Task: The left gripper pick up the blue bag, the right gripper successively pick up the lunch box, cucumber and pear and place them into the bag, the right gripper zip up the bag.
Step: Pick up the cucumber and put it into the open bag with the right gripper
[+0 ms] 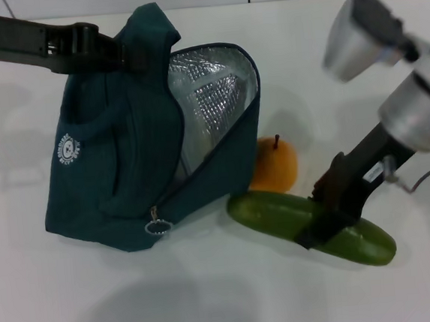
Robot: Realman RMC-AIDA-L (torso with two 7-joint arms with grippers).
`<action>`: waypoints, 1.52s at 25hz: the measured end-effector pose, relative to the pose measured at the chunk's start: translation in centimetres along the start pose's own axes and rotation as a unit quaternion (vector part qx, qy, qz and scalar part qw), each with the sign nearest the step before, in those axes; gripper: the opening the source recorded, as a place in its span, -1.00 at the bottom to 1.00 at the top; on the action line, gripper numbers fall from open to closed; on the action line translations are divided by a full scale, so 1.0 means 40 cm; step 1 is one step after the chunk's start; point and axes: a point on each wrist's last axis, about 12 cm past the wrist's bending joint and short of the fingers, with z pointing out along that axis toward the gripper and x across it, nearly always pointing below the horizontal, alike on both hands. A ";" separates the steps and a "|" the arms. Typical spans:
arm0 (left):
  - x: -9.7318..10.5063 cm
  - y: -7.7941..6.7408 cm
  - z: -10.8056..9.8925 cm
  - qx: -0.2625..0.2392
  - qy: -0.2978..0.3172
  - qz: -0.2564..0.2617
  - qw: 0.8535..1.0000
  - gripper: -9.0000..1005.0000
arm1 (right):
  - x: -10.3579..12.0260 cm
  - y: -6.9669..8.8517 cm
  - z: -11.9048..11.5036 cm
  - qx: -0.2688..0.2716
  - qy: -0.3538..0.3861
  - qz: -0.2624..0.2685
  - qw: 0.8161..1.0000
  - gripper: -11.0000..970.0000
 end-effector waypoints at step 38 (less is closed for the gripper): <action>0.001 0.000 0.005 0.003 -0.003 -0.007 1.000 -0.90 | 0.046 -0.056 0.022 0.000 -0.580 -0.084 0.810 0.19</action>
